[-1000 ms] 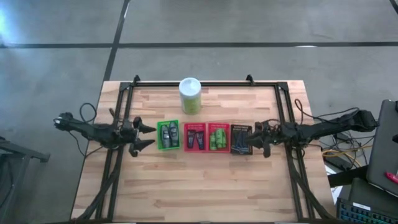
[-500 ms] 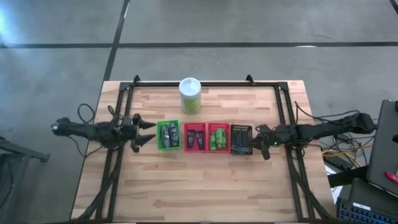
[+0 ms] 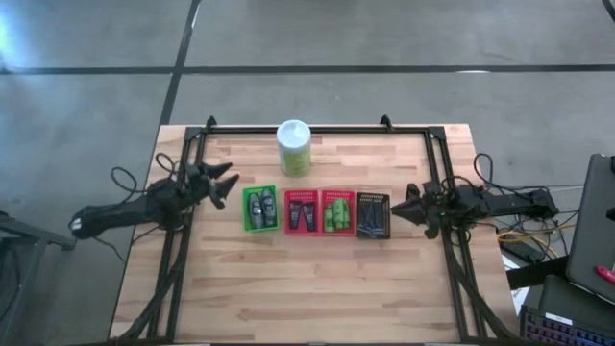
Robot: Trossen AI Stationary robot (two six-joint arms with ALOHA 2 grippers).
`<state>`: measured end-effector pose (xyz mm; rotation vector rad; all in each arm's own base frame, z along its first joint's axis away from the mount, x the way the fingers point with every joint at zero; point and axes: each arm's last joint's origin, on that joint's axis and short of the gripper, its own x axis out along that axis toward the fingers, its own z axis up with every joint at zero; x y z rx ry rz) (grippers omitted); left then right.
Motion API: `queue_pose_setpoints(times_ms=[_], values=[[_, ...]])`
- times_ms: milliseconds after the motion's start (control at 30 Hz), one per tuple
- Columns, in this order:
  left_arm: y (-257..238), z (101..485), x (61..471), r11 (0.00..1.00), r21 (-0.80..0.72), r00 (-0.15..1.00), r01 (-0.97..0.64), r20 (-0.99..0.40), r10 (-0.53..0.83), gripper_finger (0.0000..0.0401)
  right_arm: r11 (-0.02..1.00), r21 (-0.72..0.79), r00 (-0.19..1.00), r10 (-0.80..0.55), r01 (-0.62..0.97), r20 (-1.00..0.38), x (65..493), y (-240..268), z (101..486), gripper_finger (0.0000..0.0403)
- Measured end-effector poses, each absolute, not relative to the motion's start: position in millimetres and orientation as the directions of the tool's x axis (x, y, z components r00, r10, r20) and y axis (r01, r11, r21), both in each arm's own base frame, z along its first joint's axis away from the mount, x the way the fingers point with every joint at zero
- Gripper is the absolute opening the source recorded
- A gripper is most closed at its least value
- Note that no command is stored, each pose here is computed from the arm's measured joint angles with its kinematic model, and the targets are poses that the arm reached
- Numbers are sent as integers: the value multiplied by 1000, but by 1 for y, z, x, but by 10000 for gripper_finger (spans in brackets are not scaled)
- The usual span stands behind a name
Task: Pick & Place Travel size toiletries
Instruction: Return to Home Position
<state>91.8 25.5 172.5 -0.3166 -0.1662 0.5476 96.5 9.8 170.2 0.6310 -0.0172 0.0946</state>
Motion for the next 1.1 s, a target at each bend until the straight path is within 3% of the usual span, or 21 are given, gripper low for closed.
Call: queue_pose_setpoints(times_ms=[700,800,867,967,1100], values=[[23,172,92,819,-338,855,-464,71,513,293,803,588,996,83,-92,43,98,10,170,117],[23,172,92,842,-238,856,-484,71,512,293,803,588,996,83,-92,43,98,10,170,124],[21,174,93,894,-122,892,-432,86,443,293,803,588,996,83,-93,44,98,10,170,129],[14,174,96,975,61,974,-212,97,206,293,803,588,996,83,-93,43,98,10,170,136],[7,170,97,993,108,998,41,48,-46,293,803,588,996,83,-93,43,98,10,170,146]])
